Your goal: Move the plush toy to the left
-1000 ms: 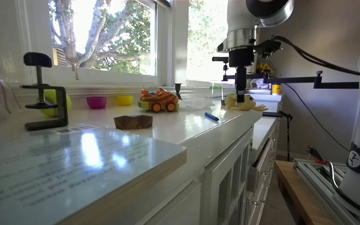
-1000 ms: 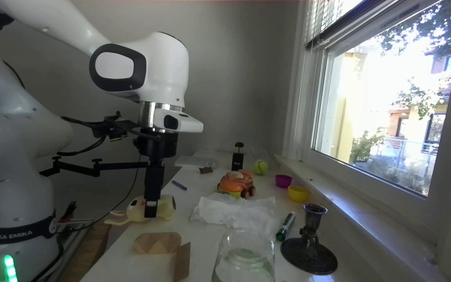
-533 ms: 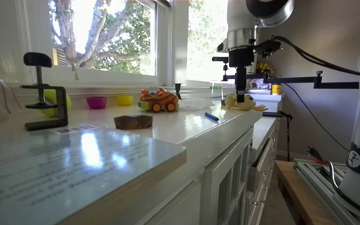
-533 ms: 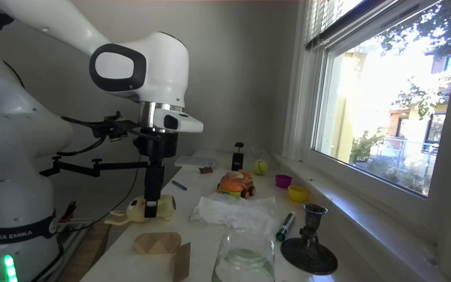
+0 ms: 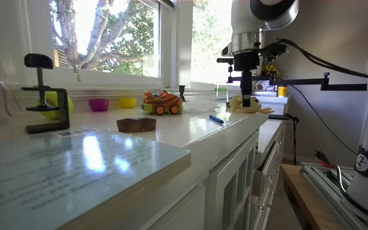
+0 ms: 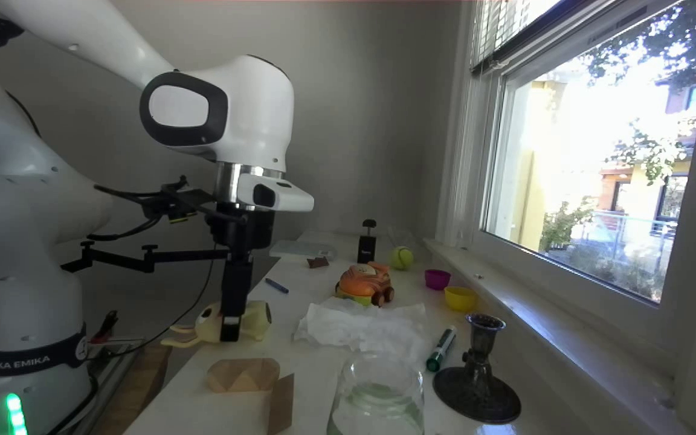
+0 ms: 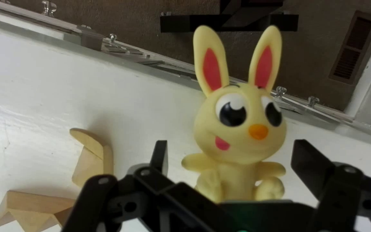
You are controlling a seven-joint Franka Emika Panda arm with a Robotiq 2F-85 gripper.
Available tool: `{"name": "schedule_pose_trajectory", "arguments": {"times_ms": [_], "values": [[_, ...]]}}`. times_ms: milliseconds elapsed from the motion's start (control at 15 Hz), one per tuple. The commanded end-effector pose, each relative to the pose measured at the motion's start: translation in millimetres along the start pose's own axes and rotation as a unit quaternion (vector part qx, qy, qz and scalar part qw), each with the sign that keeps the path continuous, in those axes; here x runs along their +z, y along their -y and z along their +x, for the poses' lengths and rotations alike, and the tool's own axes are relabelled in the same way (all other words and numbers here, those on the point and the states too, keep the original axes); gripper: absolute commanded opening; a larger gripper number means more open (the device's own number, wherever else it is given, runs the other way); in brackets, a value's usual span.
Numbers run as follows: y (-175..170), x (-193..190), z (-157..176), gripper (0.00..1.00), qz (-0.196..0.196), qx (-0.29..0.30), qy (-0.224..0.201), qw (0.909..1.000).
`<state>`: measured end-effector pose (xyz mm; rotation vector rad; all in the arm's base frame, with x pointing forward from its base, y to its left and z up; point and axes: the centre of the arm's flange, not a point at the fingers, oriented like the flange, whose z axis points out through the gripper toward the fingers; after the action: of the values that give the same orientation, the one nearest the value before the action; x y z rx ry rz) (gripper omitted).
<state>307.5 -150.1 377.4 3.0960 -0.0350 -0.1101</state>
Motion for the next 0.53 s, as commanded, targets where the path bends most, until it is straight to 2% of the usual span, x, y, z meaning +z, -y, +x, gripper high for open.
{"name": "schedule_pose_trajectory", "arguments": {"times_ms": [0, 67, 267, 467], "values": [[-0.2, 5.2, -3.6, 0.71, -0.004, 0.000, -0.002, 1.0000], [-0.4, 5.0, -3.4, 0.70, -0.004, -0.001, -0.002, 1.0000], [-0.5, 5.0, -3.5, 0.49, -0.004, -0.001, -0.002, 1.0000], [-1.7, 2.7, -2.5, 0.35, -0.006, 0.005, 0.001, 1.0000]]}}
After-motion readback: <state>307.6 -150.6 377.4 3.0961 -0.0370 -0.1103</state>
